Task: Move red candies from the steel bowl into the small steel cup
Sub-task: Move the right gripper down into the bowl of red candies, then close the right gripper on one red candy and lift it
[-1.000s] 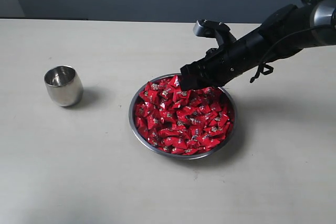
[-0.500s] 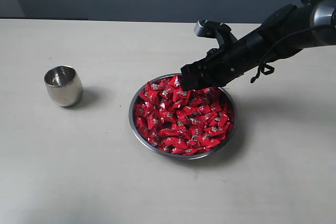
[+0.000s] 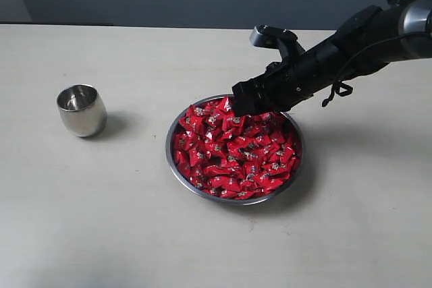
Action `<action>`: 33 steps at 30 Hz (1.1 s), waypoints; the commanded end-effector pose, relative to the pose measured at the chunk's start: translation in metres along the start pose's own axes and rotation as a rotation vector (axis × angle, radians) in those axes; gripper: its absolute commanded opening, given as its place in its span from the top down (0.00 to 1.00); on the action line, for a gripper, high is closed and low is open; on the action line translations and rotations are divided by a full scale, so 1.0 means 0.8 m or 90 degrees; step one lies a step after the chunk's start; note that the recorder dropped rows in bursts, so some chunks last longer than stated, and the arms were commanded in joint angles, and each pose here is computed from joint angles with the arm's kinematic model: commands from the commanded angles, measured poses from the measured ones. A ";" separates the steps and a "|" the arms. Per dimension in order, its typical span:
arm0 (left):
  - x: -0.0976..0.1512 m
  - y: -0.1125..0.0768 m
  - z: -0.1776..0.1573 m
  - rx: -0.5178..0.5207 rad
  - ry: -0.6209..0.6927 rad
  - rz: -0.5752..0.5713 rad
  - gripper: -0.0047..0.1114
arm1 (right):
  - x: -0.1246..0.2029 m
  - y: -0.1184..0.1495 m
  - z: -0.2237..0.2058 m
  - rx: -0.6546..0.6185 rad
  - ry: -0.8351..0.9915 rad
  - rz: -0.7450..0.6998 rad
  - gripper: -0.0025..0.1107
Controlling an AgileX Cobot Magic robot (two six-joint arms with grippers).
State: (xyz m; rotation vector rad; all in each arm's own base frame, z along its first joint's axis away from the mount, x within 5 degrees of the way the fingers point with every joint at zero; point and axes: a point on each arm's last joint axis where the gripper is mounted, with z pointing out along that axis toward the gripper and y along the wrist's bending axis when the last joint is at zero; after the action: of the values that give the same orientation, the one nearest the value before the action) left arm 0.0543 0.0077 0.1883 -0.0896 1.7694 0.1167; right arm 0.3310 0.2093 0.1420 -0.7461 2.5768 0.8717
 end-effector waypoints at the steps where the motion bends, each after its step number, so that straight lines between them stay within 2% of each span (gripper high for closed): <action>1: 0.001 0.000 0.000 0.000 -0.001 -0.002 0.96 | -0.003 0.002 0.000 0.001 -0.008 0.000 0.63; 14: 0.001 0.000 0.000 0.000 -0.001 -0.002 0.96 | 0.010 -0.005 0.029 -0.018 0.021 0.041 0.63; 28: 0.001 0.000 0.000 0.000 -0.001 -0.002 0.96 | 0.012 0.013 0.038 -0.026 0.026 0.026 0.63; 31: 0.001 0.000 0.000 0.000 -0.001 -0.002 0.96 | 0.010 0.011 0.038 -0.016 0.019 0.026 0.74; 33: 0.001 0.000 0.000 0.000 -0.001 -0.002 0.96 | 0.010 0.010 0.038 -0.014 0.017 0.026 0.88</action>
State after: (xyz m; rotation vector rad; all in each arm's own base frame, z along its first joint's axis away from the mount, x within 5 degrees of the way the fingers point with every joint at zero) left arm 0.0543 0.0077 0.1883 -0.0896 1.7694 0.1167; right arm 0.3217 0.2303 0.1175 -0.7222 2.6339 0.9193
